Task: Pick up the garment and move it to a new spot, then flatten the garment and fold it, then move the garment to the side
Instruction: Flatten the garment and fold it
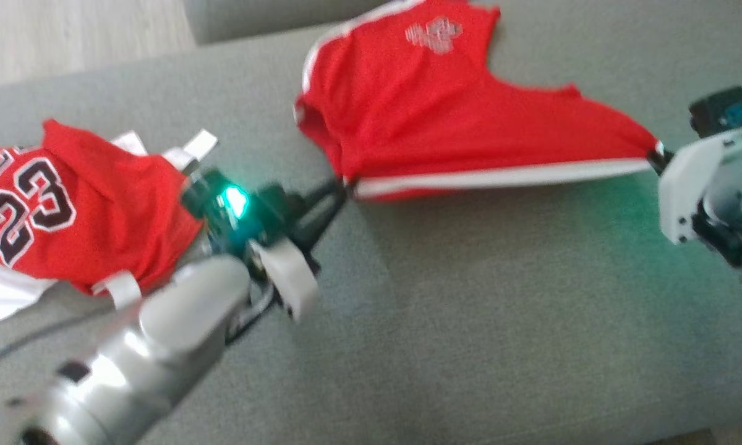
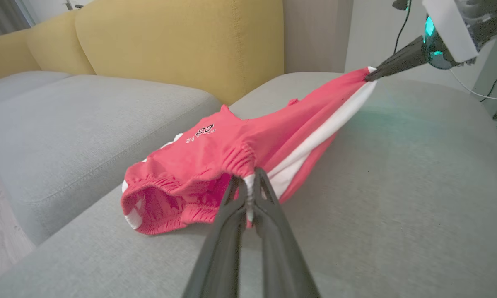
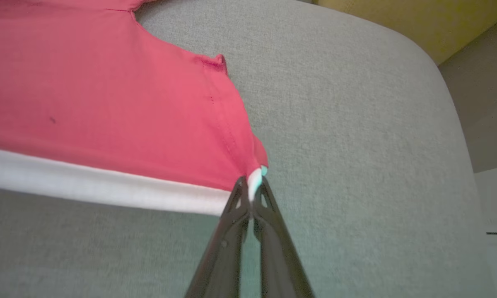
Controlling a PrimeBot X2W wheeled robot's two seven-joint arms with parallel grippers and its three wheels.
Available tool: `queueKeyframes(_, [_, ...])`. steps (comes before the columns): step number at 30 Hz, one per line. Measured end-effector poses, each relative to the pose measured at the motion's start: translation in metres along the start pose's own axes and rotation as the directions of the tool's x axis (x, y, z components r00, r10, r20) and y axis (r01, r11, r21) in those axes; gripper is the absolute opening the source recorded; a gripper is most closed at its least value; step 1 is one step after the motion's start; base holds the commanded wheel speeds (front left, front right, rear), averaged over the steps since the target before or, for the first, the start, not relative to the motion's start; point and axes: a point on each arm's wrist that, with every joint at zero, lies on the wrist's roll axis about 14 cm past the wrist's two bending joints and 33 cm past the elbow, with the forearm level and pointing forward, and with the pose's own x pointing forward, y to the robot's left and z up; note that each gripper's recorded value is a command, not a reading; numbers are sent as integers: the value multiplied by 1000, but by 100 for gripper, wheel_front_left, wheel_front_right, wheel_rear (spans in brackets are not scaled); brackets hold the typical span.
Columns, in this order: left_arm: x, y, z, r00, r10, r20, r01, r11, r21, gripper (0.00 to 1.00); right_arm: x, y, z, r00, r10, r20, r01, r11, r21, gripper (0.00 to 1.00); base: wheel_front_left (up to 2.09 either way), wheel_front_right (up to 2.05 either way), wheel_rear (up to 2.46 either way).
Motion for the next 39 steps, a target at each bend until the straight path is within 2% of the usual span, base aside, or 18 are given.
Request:
queueKeyframes(7, [-22, -59, 5, 999, -31, 14, 32, 998, -50, 0, -44, -18, -22, 1000, 7, 6, -7, 999, 37, 0, 0, 0, 0])
queueKeyframes(11, [-35, -97, 1, 998, -68, 5, 68, 994, -88, 0, -62, -28, -42, 1000, -1, -10, 1, 1000, 26, 0, 0, 0, 0])
queueKeyframes(14, [-41, -105, 2, 998, -57, 13, 58, 993, -107, 0, -66, -25, -43, 1000, 17, 7, -17, 999, 48, 0, 0, 0, 0])
queueKeyframes(22, [-39, -76, 4, 999, 27, 21, -25, 992, -120, 0, -57, -24, 7, 990, 5, 141, -10, 999, 33, 0, 0, 0, 0])
queueKeyframes(26, [-33, -45, 12, 996, 84, 38, -79, 991, -112, 0, -43, -20, 47, 974, -10, 225, 5, 1000, 25, 0, 0, 0, 0])
queueKeyframes(35, [-16, 11, -3, 982, 189, 5, -187, 972, -140, 0, 10, 3, 144, 936, -20, 351, 50, 996, -75, 0, 0, 0, 0])
queueKeyframes(39, [-12, 23, -16, 978, 209, -17, -209, 966, -154, 0, 37, 20, 158, 938, 3, 347, 47, 990, -136, 0, 0, 0, 0])
